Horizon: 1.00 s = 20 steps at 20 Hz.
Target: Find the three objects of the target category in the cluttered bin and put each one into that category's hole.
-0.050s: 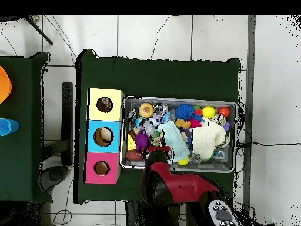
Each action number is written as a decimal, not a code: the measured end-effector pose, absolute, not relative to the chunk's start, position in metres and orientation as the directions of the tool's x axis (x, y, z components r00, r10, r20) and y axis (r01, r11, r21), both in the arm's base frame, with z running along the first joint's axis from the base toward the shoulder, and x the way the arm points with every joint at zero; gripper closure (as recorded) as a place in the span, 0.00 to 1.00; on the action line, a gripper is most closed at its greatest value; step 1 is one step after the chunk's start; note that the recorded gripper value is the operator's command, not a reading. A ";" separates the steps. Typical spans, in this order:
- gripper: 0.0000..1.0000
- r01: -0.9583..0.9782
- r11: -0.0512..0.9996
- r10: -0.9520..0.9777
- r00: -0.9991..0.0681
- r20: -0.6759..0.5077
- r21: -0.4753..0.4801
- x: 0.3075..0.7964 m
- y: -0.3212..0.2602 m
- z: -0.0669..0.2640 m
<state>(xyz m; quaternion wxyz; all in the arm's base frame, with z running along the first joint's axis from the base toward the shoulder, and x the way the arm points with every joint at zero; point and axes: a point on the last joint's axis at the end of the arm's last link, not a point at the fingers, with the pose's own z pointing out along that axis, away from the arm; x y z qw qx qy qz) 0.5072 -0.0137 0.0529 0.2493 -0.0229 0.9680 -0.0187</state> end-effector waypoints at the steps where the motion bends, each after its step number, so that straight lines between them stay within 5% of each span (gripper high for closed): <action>1: 0.00 -0.018 0.999 -0.037 -0.875 -0.482 -0.045 0.509 -0.017 0.053; 10: 0.00 0.222 0.974 0.204 -0.804 -0.558 0.036 0.535 -0.042 0.062; 20: 0.00 0.257 0.962 0.253 -0.725 -0.641 0.089 0.548 -0.036 0.070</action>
